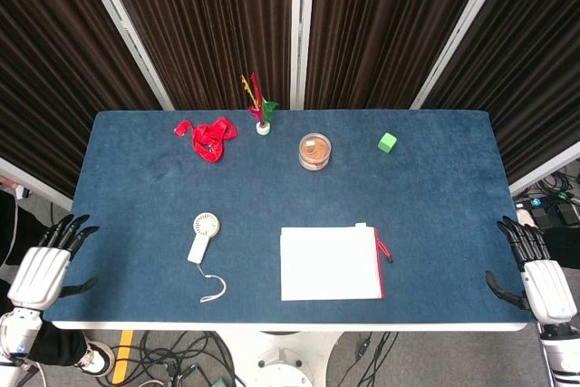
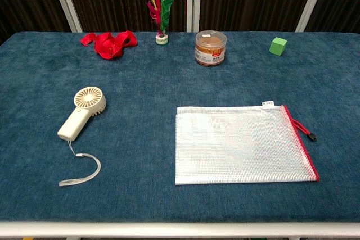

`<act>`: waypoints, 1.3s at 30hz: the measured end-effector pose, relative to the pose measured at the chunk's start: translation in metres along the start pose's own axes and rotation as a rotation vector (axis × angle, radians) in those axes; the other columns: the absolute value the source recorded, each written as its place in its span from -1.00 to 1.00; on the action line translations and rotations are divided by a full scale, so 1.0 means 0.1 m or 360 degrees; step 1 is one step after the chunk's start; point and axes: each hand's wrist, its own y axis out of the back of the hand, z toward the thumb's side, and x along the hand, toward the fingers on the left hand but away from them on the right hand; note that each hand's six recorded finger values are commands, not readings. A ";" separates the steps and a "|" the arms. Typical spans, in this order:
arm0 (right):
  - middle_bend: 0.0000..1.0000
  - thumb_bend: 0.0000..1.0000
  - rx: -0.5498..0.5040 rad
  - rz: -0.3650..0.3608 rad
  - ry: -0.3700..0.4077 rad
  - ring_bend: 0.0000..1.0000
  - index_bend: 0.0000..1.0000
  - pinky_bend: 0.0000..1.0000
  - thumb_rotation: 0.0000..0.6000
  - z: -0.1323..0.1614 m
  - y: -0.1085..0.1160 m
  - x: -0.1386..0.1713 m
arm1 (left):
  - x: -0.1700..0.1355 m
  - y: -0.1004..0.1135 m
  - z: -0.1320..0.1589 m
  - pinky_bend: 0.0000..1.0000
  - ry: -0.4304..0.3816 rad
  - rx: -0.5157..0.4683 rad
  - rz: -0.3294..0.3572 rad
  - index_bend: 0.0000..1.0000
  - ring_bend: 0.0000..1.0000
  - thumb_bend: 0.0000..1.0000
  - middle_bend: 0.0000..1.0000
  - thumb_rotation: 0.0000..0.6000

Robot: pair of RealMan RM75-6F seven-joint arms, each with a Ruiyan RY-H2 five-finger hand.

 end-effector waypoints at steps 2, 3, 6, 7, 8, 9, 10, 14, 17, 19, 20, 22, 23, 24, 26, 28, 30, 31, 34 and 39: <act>-1.00 -0.40 -0.0001 0.0001 -0.0001 -1.00 -1.00 -1.00 1.00 0.00 -0.01 0.00 | 0.00 0.01 0.01 -0.70 -0.0002 0.0013 0.0005 -0.65 -1.00 -1.00 -0.88 1.00; -1.00 -0.39 -0.0001 0.0000 -0.0003 -1.00 -1.00 -1.00 1.00 0.00 -0.01 0.00 | 0.01 0.02 0.02 -0.70 -0.0003 0.0012 0.0009 -0.65 -1.00 -1.00 -0.88 1.00; -1.00 -0.39 -0.0005 -0.0001 -0.0010 -1.00 -1.00 -1.00 1.00 -0.01 -0.01 0.00 | 0.00 0.01 0.03 -0.70 0.0000 0.0005 0.0004 -0.65 -1.00 -1.00 -0.88 1.00; -1.00 -0.39 -0.0006 0.0000 -0.0011 -1.00 -1.00 -1.00 1.00 -0.01 -0.01 0.00 | 0.00 0.01 0.03 -0.70 0.0000 0.0004 0.0004 -0.65 -1.00 -1.00 -0.88 1.00; -1.00 -0.39 -0.0005 -0.0001 -0.0010 -1.00 -1.00 -1.00 1.00 -0.01 -0.01 0.00 | 0.00 0.01 0.03 -0.69 -0.0001 0.0006 0.0005 -0.65 -1.00 -1.00 -0.88 1.00; -1.00 -0.39 -0.0004 -0.0004 -0.0009 -1.00 -1.00 -1.00 1.00 -0.01 0.00 0.00 | 0.00 0.01 0.03 -0.68 -0.0004 0.0011 0.0009 -0.65 -1.00 -1.00 -0.88 1.00; -1.00 -0.39 -0.0005 -0.0007 -0.0009 -1.00 -1.00 -1.00 1.00 -0.01 0.00 0.00 | 0.00 0.01 0.03 -0.66 -0.0005 0.0015 0.0012 -0.65 -1.00 -1.00 -0.88 1.00; -1.00 -0.39 -0.0011 -0.0006 -0.0015 -1.00 -1.00 -1.00 1.00 -0.02 0.01 0.00 | 0.02 0.03 0.03 -0.59 -0.0005 0.0017 0.0034 -0.66 -0.99 -1.00 -0.88 1.00; -1.00 -0.39 -0.0014 0.0002 -0.0019 -1.00 -1.00 -1.00 1.00 -0.03 0.00 0.00 | 0.02 0.04 0.03 -0.54 -0.0005 0.0023 0.0047 -0.66 -0.97 -1.00 -0.88 1.00; -1.00 -0.39 -0.0020 -0.0005 -0.0020 -1.00 -1.00 -1.00 1.00 -0.03 0.01 0.00 | 0.02 0.05 0.03 -0.50 -0.0005 0.0032 0.0050 -0.66 -0.95 -1.00 -0.87 1.00; -1.00 -0.39 -0.0023 -0.0011 -0.0020 -1.00 -1.00 -1.00 1.00 -0.02 0.01 -0.01 | 0.03 0.06 0.02 -0.45 -0.0004 0.0035 0.0053 -0.66 -0.89 -1.00 -0.85 1.00; -1.00 -0.39 -0.0033 -0.0017 -0.0020 -1.00 -1.00 -1.00 1.00 -0.01 0.01 0.00 | 0.04 0.07 0.02 -0.30 0.0004 0.0037 0.0059 -0.66 -0.70 -1.00 -0.74 1.00; -1.00 -0.39 -0.0035 -0.0018 -0.0018 -1.00 -1.00 -1.00 1.00 -0.01 0.01 0.01 | 0.03 0.07 0.02 -0.21 0.0006 0.0037 0.0058 -0.66 -0.59 -1.00 -0.63 1.00; -1.00 -0.39 -0.0032 -0.0018 -0.0015 -1.00 -1.00 -1.00 1.00 0.00 0.01 0.01 | 0.03 0.07 0.02 -0.12 0.0009 0.0042 0.0056 -0.66 -0.48 -1.00 -0.51 1.00; -1.00 -0.39 -0.0021 -0.0013 -0.0004 -1.00 -1.00 -1.00 1.00 0.01 0.01 0.02 | 0.03 0.07 0.03 0.17 0.0010 0.0053 0.0054 -0.66 -0.01 -0.93 -0.07 1.00; -1.00 -0.39 -0.0012 -0.0015 0.0006 -1.00 -1.00 -1.00 1.00 0.02 0.03 0.01 | 0.02 0.05 0.06 0.43 0.0000 0.0057 0.0040 -0.66 0.43 -0.72 0.32 1.00; -1.00 -0.39 -0.0022 -0.0025 0.0001 -1.00 -1.00 -1.00 1.00 0.01 0.05 -0.01 | 0.03 0.03 0.09 0.53 -0.0008 0.0068 0.0033 -0.64 0.59 -0.51 0.51 1.00; -1.00 -0.38 -0.0030 -0.0028 -0.0004 -1.00 -1.00 -1.00 1.00 0.00 0.06 -0.01 | 0.03 0.03 0.10 0.58 -0.0012 0.0078 0.0032 -0.61 0.65 -0.39 0.61 1.00; -1.00 -0.38 -0.0053 -0.0028 -0.0014 -1.00 -1.00 -1.00 1.00 -0.02 0.05 -0.01 | 0.06 -0.01 0.20 0.60 -0.0047 0.0103 0.0031 -0.54 0.70 -0.26 0.69 1.00; -1.00 -0.38 -0.0044 -0.0013 -0.0024 -1.00 -1.00 -1.00 1.00 -0.05 0.02 0.01 | 0.10 -0.13 0.41 0.60 -0.0159 0.0089 -0.0017 -0.51 0.70 -0.21 0.70 1.00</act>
